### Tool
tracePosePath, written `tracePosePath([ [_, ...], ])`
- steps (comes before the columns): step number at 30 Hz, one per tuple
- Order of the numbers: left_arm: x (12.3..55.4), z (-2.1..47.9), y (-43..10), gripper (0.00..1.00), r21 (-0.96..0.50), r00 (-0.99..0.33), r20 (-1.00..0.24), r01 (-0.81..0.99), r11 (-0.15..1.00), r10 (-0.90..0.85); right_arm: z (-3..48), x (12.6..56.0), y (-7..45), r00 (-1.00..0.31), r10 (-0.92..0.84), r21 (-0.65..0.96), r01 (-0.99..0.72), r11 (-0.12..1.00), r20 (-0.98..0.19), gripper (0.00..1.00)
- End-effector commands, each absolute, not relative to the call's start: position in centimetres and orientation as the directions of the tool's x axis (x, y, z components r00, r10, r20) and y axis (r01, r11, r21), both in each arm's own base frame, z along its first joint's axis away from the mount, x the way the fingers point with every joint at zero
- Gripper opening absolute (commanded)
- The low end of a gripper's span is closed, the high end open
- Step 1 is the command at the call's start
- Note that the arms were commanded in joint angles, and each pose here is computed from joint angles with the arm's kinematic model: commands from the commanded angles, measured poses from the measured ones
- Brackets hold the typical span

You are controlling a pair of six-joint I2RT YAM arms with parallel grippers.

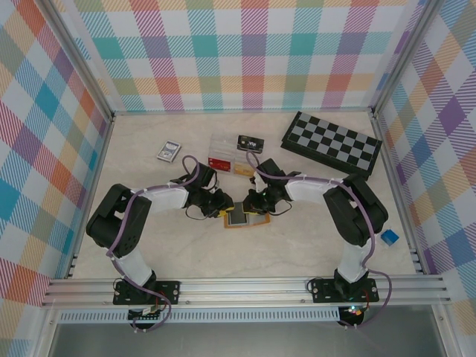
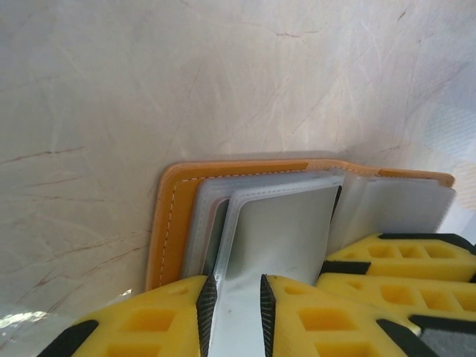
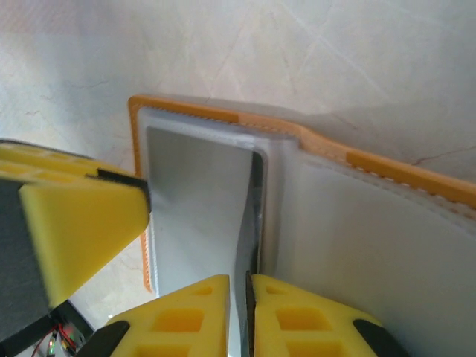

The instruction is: Take the credit cards out of the card holder

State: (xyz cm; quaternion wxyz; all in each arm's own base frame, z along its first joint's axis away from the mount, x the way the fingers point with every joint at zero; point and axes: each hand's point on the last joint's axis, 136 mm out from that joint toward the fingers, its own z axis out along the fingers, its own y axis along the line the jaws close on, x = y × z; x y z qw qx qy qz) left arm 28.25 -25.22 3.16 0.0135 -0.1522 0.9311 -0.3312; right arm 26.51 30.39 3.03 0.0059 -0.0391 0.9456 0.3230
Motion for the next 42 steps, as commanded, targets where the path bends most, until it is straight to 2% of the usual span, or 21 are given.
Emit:
tracePosePath([
  [1, 27.3, 1.6, -24.2, 0.26, -0.555, -0.951, 0.096, -0.296, 0.777, -0.294, 2.4, 27.3, 29.4, -1.0, -0.015, 0.574, -0.018, 0.818, -0.01, 0.17],
  [7, 27.3, 1.1, -24.2, 0.25, -0.549, -0.951, 0.104, -0.298, 0.781, -0.29, 2.2, 27.2, 29.2, -1.0, -0.008, 0.575, -0.007, 0.818, -0.002, 0.18],
  [38, 26.5, 0.8, -24.9, 0.24, -0.587, -0.95, 0.133, -0.306, 0.75, -0.283, 3.0, 26.6, 32.7, -0.994, -0.111, 0.744, -0.058, 0.665, 0.022, 0.13],
  [42, 26.4, 0.9, -25.0, 0.23, -0.588, -0.95, 0.133, -0.306, 0.748, -0.284, 3.1, 26.8, 32.7, -0.995, -0.103, 0.743, -0.057, 0.667, 0.016, 0.07],
])
